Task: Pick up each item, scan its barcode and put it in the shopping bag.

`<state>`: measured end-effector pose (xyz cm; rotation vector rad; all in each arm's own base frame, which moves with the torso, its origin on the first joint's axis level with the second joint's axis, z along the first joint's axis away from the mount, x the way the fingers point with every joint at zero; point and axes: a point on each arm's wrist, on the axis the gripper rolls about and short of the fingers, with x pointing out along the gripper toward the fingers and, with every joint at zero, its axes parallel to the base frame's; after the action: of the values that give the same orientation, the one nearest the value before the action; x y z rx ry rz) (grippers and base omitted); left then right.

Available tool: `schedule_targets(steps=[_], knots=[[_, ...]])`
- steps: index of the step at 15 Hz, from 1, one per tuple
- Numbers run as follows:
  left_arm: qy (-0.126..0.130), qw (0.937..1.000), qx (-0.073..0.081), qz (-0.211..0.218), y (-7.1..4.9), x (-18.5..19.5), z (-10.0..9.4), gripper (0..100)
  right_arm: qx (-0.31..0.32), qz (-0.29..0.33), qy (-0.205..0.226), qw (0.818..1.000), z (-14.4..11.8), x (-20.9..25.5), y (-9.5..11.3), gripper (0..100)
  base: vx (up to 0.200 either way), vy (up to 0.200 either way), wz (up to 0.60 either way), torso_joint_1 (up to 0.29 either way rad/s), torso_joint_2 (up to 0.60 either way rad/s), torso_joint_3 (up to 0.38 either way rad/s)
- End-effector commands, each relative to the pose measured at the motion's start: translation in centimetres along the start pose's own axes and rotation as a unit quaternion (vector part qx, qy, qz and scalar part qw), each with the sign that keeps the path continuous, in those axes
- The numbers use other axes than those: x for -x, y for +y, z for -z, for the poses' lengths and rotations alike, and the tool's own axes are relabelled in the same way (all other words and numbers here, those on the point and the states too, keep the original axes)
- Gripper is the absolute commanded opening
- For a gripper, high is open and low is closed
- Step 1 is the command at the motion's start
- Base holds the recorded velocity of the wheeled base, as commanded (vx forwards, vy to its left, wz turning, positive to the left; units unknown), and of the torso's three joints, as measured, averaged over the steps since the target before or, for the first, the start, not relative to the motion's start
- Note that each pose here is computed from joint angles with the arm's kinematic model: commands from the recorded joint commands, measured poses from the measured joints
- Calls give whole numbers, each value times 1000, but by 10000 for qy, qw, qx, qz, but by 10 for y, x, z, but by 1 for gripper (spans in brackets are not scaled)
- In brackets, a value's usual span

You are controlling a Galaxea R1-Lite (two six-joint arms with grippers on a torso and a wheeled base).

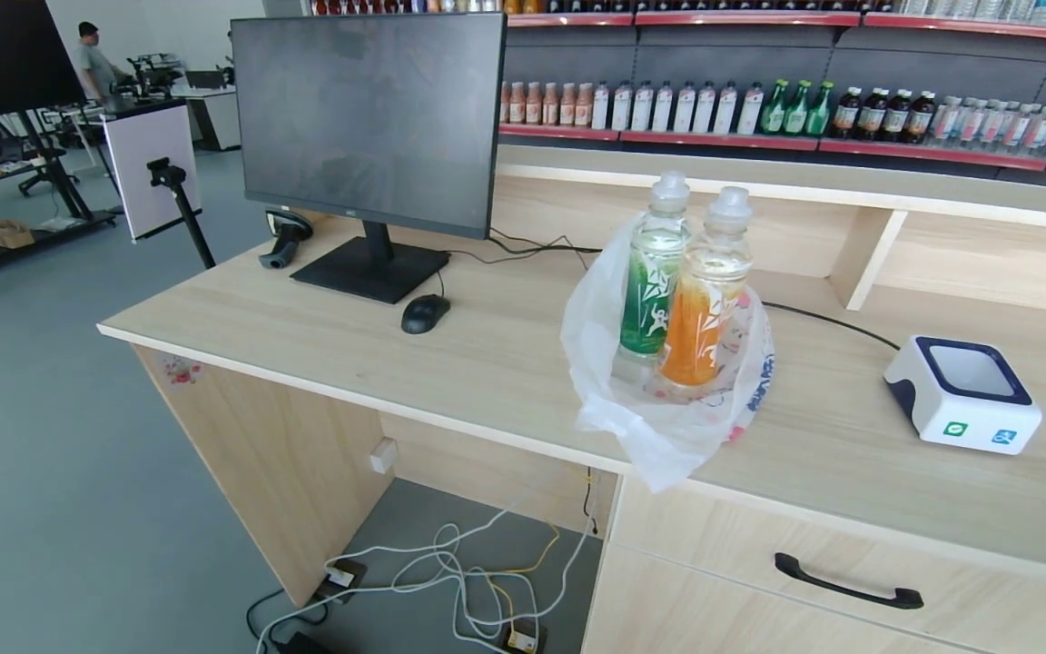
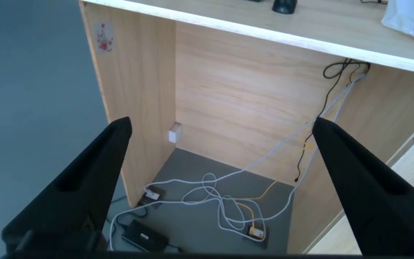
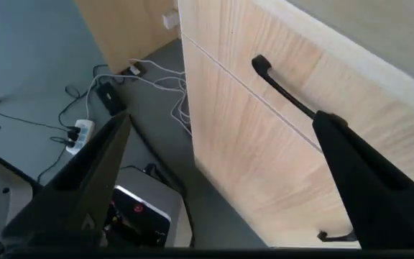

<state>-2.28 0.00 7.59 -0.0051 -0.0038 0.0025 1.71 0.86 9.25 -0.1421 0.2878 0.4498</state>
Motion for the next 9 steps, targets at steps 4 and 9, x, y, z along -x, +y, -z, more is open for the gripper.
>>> schedule_targets(steps=[4,9], knots=[[4,10000,5,-3,0,0,0,100,-539,2073,-1085,9708,24,28,11,100,0,0,0,0,0,0],[-4,10000,5,-3,0,0,0,100,-510,2179,-1369,9650,27,32,12,100,0,0,0,0,0,0]])
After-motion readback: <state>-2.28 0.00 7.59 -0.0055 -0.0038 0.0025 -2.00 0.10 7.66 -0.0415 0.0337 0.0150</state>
